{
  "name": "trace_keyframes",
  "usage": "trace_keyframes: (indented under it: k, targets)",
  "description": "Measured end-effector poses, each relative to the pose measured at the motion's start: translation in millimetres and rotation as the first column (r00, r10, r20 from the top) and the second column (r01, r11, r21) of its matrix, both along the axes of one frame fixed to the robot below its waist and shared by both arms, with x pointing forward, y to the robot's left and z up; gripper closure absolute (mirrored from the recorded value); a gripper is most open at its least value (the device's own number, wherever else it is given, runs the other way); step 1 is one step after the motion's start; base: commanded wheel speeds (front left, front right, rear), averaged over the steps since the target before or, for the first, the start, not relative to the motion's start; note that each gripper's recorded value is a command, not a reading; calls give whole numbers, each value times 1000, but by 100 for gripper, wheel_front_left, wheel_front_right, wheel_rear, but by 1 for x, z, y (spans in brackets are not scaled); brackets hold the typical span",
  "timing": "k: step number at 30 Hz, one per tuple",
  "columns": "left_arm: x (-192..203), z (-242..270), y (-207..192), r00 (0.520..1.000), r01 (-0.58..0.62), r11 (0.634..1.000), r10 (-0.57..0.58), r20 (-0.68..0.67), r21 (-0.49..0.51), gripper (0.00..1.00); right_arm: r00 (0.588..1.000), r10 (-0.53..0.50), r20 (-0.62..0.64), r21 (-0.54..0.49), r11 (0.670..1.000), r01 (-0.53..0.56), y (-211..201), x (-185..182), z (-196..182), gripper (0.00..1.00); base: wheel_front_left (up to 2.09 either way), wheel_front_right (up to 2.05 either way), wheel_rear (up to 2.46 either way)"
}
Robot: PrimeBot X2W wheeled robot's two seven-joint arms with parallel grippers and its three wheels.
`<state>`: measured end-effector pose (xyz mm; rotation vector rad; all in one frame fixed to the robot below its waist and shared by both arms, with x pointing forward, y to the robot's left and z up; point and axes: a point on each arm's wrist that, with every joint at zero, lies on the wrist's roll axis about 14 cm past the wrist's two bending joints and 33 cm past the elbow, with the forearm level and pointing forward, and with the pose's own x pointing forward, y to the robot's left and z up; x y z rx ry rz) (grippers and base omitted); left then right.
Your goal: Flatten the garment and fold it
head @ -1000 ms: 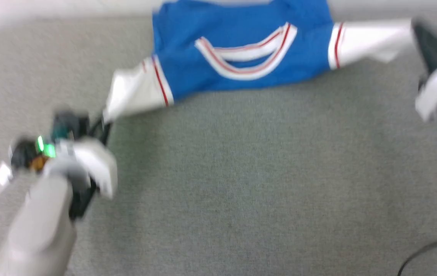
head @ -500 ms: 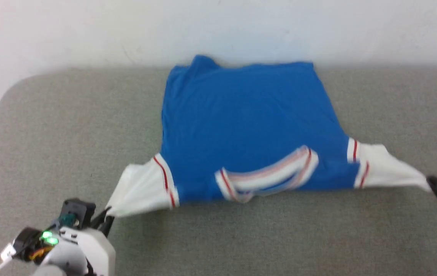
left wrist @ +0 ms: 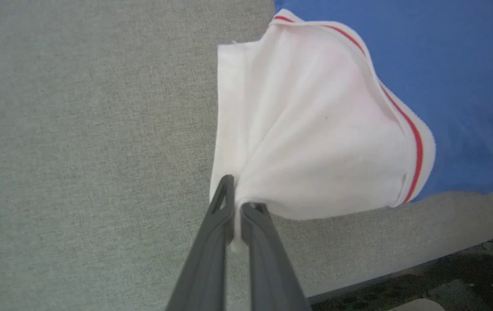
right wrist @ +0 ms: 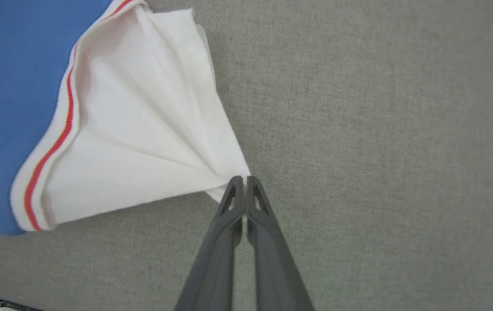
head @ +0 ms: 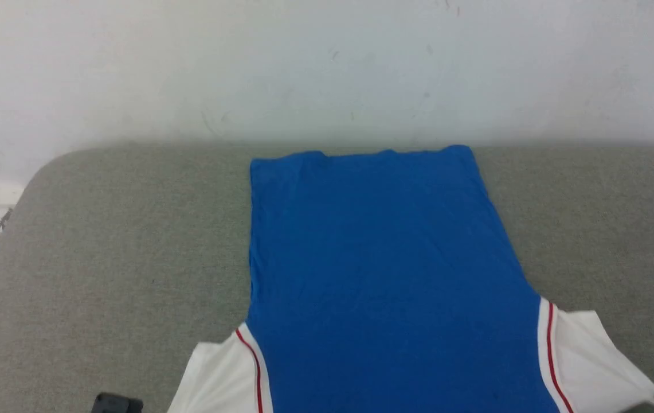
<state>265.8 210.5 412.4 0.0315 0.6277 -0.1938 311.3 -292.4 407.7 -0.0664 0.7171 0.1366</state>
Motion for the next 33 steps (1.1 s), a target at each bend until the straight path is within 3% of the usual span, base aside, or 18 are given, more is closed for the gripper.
trace_keyframes:
  k: [6, 12, 14, 25, 33]
  targets:
    - [-29, -12, 0, 995, -12, 1000, 10, -100, -19, 100, 988, -28, -149, -12, 1000, 26, -9, -31, -14, 100, 0, 0, 0]
    - [-29, -15, -12, 994, -1, 999, -5, -111, -51, 100, 983, -29, -182, -8, 1000, 28, -1, -26, -15, 100, 0, 0, 0]
    - [-23, -12, -15, 995, -5, 998, -2, -95, -66, 100, 986, -24, -167, -9, 1000, 23, 2, -18, -11, 0, 0, 0, 0]
    - [0, 1, -33, 999, -11, 991, 4, -49, -132, 100, 997, 78, -14, 58, 995, -77, 55, 81, 38, 0, 0, 0, 0]
    - [15, 8, -48, 999, -20, 985, 15, -32, -173, 100, 985, 171, -7, 67, 983, -170, 107, 176, 57, 0, 0, 0, 0]
